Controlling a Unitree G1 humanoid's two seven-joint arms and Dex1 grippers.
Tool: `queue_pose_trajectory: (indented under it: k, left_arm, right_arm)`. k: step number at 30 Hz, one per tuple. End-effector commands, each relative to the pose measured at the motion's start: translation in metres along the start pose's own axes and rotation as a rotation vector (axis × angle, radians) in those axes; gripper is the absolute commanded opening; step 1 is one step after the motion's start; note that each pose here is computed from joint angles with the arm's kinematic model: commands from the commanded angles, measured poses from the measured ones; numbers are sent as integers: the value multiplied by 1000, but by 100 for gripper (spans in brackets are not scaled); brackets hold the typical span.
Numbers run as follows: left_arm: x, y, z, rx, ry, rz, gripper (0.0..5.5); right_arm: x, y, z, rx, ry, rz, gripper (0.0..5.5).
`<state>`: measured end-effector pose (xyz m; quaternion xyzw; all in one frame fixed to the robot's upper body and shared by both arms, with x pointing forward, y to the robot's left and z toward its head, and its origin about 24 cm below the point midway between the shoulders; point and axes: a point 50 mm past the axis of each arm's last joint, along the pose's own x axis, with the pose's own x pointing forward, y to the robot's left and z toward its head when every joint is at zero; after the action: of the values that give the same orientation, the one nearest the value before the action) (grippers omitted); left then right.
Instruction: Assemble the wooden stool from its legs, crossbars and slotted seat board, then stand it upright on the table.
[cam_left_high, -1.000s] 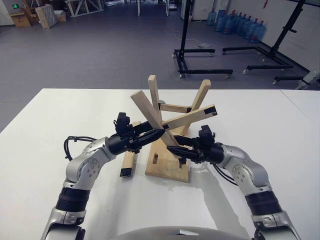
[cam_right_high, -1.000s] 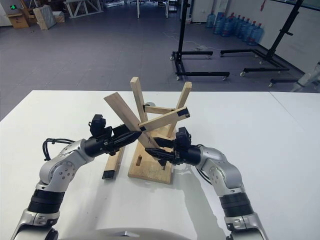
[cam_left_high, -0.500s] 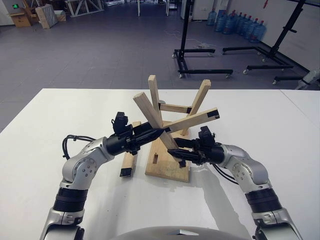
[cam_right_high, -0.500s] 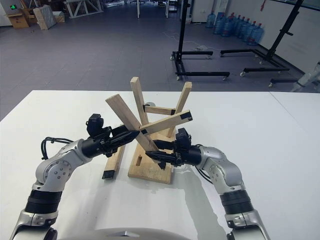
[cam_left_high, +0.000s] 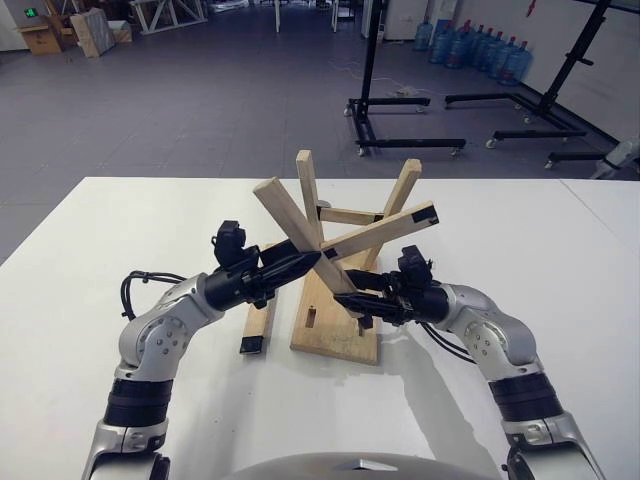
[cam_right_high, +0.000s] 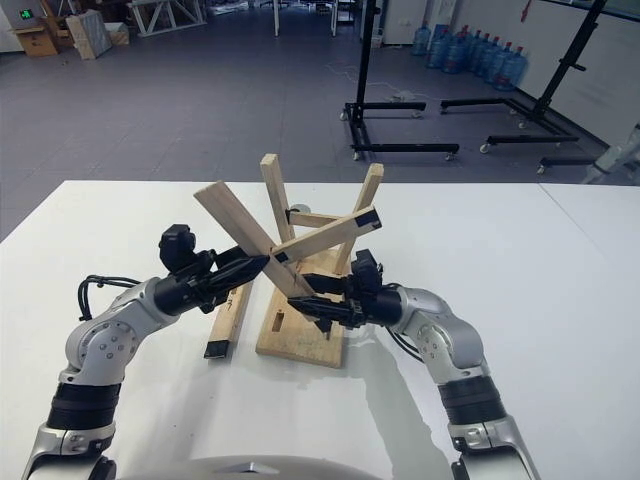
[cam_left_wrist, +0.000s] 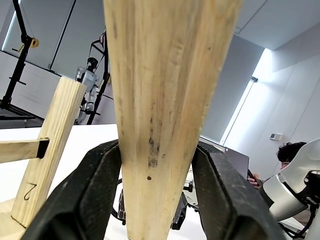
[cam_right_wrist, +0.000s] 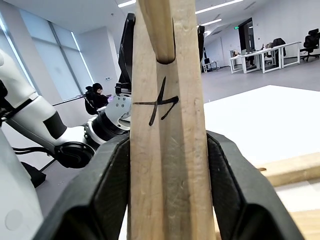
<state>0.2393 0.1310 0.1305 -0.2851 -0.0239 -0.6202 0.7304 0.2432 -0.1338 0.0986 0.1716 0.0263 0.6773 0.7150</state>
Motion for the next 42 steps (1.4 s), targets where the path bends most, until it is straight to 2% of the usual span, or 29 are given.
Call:
queue_pose_trajectory:
  k: [1,4,5,7,10,18,23,37,42]
  left_arm:
    - [6,-12,10,32,-59,-90,212]
    - [6,-10,7,42,-30,-55,212]
    - [5,-9,6,39,-22,-44,248]
    - [4,-9,5,34,-15,-36,287]
    - [2,-8,6,33,-5,-32,318]
    - [-1,-2,1,21,26,0,318]
    - [12,-12,7,48,6,-79,318]
    - [13,-14,10,65,-3,-100,318]
    - [12,-13,10,63,-5,-92,249]
  right_arm:
    - [-8,-2,1,16,50,-21,204]
    - [-8,-2,3,12,53,-18,204]
    - [-8,-2,3,11,53,-17,204]
    - [-8,-1,3,12,52,-17,204]
    - [-7,-1,1,13,51,-21,204]
    - [-6,-2,-1,16,54,-20,204]
    - [-2,-2,-7,40,66,-1,204]
    - [-2,-6,-10,96,40,-1,204]
    - [-1,-8,-9,66,46,-11,204]
